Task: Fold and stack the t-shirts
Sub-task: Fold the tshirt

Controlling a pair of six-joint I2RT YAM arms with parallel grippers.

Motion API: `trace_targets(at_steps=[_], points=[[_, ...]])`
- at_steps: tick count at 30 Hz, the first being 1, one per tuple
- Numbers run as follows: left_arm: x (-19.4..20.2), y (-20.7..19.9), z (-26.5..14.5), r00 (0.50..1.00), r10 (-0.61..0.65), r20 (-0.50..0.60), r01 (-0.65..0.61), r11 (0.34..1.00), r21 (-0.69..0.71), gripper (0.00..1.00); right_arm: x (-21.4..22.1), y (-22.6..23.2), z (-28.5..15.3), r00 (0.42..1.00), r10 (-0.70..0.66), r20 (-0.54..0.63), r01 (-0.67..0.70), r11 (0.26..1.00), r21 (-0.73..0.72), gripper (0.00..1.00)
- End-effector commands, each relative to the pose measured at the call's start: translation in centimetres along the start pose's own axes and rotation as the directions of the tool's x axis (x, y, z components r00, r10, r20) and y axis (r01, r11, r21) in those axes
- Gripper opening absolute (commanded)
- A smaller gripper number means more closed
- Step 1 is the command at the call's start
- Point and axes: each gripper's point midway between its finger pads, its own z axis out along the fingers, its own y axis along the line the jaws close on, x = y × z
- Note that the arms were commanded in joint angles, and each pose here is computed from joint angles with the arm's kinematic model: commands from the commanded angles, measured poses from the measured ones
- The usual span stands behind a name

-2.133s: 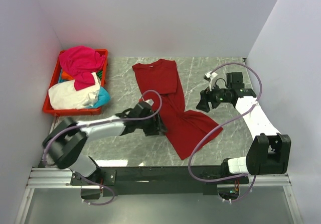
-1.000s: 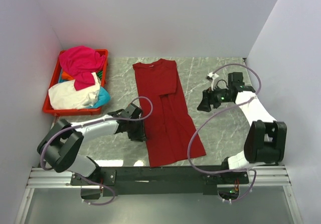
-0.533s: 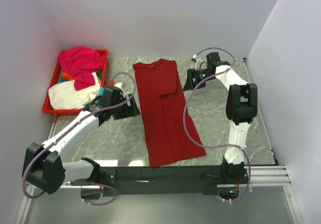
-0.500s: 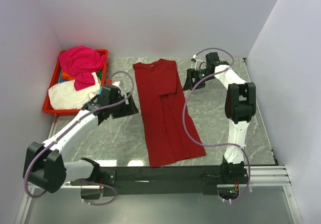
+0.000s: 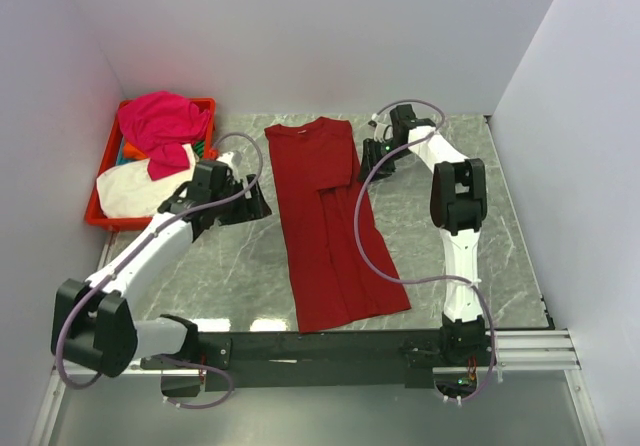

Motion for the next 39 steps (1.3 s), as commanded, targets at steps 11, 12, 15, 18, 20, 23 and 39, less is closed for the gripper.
trace_targets(at_steps=[11, 12, 15, 18, 20, 23, 39], points=[[-5.3, -0.2, -6.3, 0.972, 0.083, 0.221, -0.090, 0.996, 0.021, 0.83, -1.7, -1.7, 0.7, 0.998, 0.056, 0.024, -0.059, 0.991, 0.118, 0.10], [-5.3, -0.3, -6.5, 0.971, 0.087, 0.222, -0.095, 0.995, 0.027, 0.83, -1.9, -1.8, 0.6, 0.998, 0.053, 0.032, -0.057, 0.990, 0.126, 0.09], [-5.3, -0.7, -6.9, 0.970, 0.101, 0.222, -0.112, 0.993, 0.040, 0.83, -2.7, -2.2, 0.2, 0.997, 0.046, 0.055, -0.054, 0.986, 0.157, 0.04], [-5.1, -1.3, -7.1, 0.968, 0.118, 0.223, -0.138, 0.988, 0.077, 0.83, -3.2, -2.7, 0.0, 0.996, 0.048, 0.068, -0.060, 0.982, 0.179, 0.01], [-4.6, -2.9, -7.3, 0.962, 0.151, 0.227, -0.193, 0.965, 0.175, 0.84, -3.4, -2.9, -0.1, 0.996, 0.046, 0.077, -0.060, 0.982, 0.182, 0.01], [-4.1, -5.1, -8.0, 0.952, 0.197, 0.234, -0.263, 0.919, 0.294, 0.84, -3.1, -3.0, 0.0, 0.997, 0.046, 0.062, -0.056, 0.983, 0.177, 0.02], [6.6, -12.8, -5.7, 0.593, 0.711, 0.379, -0.801, 0.471, 0.370, 1.00, 3.7, 7.7, -13.3, 0.779, -0.610, 0.144, 0.615, 0.788, 0.009, 0.56]])
